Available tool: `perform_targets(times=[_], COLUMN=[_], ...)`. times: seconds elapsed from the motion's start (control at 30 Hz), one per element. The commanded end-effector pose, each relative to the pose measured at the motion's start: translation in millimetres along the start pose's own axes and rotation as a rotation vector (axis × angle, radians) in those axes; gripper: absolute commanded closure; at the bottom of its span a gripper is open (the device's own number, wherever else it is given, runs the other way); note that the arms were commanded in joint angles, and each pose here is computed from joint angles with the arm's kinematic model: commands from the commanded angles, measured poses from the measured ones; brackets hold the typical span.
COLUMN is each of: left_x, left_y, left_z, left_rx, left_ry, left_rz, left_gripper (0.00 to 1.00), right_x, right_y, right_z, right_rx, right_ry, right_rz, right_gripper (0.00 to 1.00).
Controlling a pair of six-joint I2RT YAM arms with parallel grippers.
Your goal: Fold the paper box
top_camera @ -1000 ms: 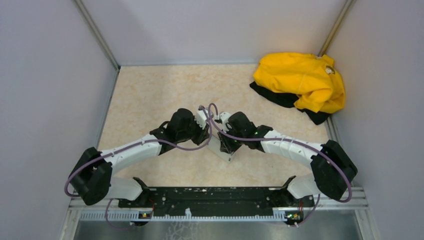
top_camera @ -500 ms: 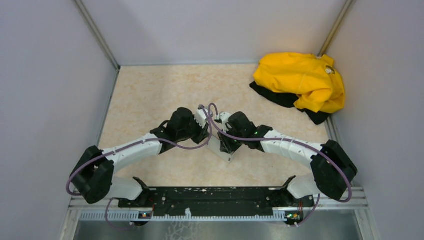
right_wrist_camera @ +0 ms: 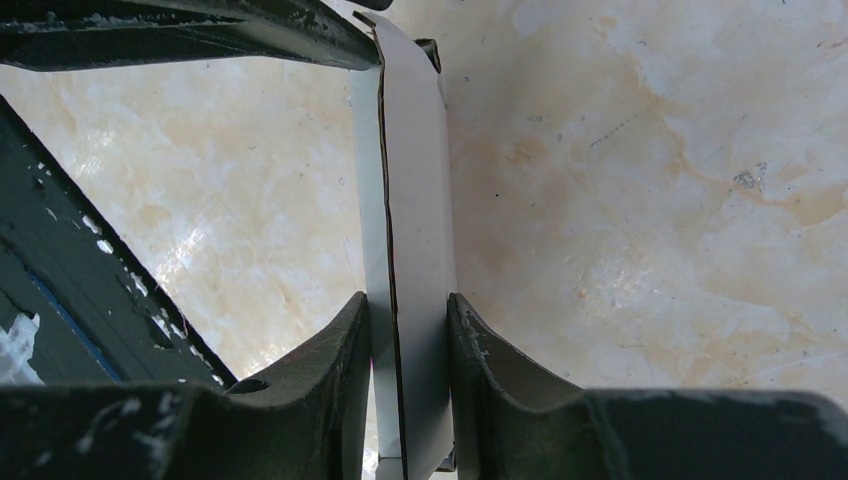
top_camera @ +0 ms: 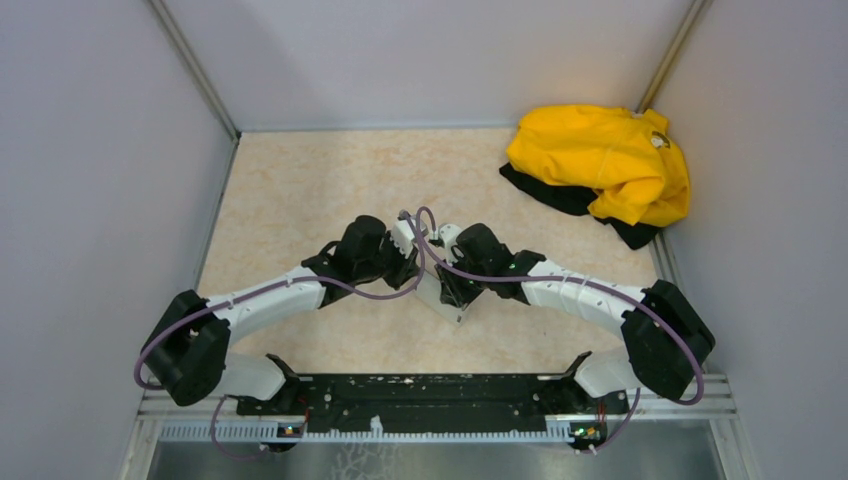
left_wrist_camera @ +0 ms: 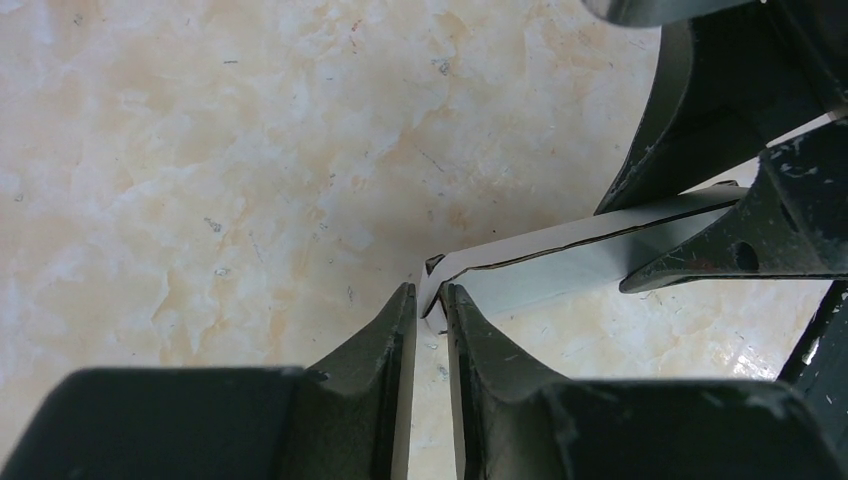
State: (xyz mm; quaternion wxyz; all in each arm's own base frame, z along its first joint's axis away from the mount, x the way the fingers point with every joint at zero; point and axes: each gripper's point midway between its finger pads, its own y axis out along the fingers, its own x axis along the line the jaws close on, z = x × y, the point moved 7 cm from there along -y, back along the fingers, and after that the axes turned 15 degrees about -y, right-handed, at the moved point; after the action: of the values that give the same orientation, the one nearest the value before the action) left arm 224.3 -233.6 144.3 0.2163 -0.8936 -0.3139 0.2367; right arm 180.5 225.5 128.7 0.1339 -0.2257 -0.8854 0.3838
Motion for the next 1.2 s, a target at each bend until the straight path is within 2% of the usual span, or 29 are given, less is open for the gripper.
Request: perform_targets(times=[0.0,0.2,0.33,0.4,1.17], left_x=[-2,-3,-5,-5,-11], left_y=[2,5,7,8,6], left_z=[-15,-15,-17,-17,-30], left_rx=[-0.049,-0.047,-0.039,-0.03,0.025], left_ry=[0.016,0.007,0.005,-0.002,-0.087], left_rz=[0.027,0.043,0.052,0.051,0.031], left_gripper=[0.77,0.84,0.98,1.0,1.0], right_x=[4,5,5,5,6], right_y=[0,1,1,1,1], right_z=[12,14,14,14,16], right_rx=[0.071,0.074,0.071,0.068,0.065], right_ry=[-0.015,-0.015,-0.013,-0.011,-0.001], right_rz=[-0.017,-0.019,-0.021,-0.019,-0.018], right_gripper=[0.93,0.93,0.93,0.93,0.94])
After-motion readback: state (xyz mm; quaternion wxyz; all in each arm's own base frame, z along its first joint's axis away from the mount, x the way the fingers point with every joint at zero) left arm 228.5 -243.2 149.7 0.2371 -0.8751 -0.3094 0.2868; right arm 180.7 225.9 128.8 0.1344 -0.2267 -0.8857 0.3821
